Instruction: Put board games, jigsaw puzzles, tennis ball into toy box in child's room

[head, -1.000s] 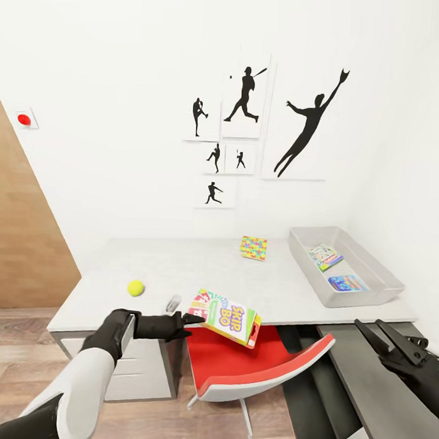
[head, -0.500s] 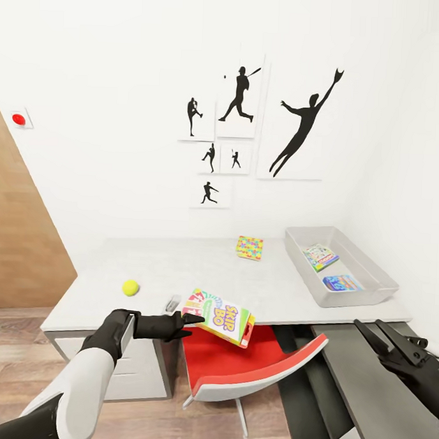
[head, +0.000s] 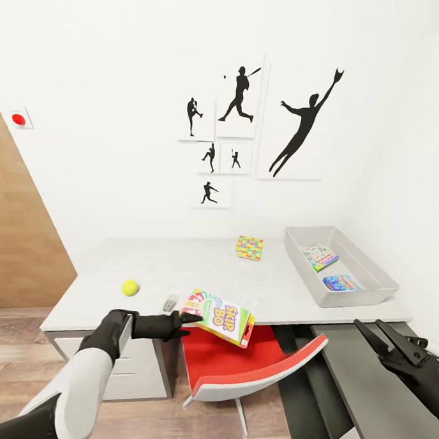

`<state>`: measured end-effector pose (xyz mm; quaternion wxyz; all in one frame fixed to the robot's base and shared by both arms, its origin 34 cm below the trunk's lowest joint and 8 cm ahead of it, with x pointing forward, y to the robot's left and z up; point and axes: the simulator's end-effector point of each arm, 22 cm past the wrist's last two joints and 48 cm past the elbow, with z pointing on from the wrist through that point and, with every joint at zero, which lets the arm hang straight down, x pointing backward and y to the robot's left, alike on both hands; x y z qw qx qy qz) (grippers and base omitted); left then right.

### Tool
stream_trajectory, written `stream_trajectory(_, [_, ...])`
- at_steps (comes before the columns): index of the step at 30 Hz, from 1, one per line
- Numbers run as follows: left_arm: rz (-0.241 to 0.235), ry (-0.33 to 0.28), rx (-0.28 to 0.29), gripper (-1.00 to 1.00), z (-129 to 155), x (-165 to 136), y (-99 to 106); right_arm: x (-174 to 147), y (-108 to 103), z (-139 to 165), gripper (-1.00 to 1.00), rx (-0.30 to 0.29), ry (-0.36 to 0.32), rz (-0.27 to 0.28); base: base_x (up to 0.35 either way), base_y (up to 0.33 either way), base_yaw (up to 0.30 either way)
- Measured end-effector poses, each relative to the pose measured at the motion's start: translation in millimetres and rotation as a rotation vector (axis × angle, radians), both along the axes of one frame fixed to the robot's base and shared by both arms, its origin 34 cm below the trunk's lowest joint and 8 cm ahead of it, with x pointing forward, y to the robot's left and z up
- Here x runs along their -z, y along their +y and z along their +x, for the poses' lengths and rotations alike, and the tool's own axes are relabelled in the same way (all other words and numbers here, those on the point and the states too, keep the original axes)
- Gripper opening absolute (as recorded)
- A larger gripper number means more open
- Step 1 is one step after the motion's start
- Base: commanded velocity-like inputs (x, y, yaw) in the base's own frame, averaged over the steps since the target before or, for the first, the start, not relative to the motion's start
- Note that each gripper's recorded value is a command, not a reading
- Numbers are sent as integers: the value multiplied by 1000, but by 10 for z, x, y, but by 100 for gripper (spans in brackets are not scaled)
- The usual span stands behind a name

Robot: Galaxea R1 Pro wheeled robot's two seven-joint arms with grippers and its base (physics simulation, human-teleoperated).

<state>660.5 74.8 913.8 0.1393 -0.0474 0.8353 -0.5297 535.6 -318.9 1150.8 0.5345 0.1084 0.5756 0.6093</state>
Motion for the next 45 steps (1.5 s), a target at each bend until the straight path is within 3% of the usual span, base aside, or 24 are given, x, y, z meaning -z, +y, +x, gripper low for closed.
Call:
stream_trajectory(7, [5, 2, -21, 100, 30, 14, 128, -3, -1, -2, 100, 0, -1, 2, 0, 0, 0])
stream_trajectory(26, [2, 1, -25, 100, 90, 150, 137, 101, -39, 35, 100, 0, -10, 3, 0, 0, 0])
stream_trajectory(31, [1, 1, -25, 100, 104, 197, 133, 89, -268, -8, 100, 46, -16, 5, 0, 0, 0])
stream_trajectory(37, [-1, 0, -25, 100, 104, 193, 126, -277, -553, -355, 100, 39, -141, 92, 0, 0, 0])
stream_trajectory(45, [0, -1, -24, 100, 122, 256, 123, -284, -571, -431, 100, 36, -183, 112, 0, 0, 0])
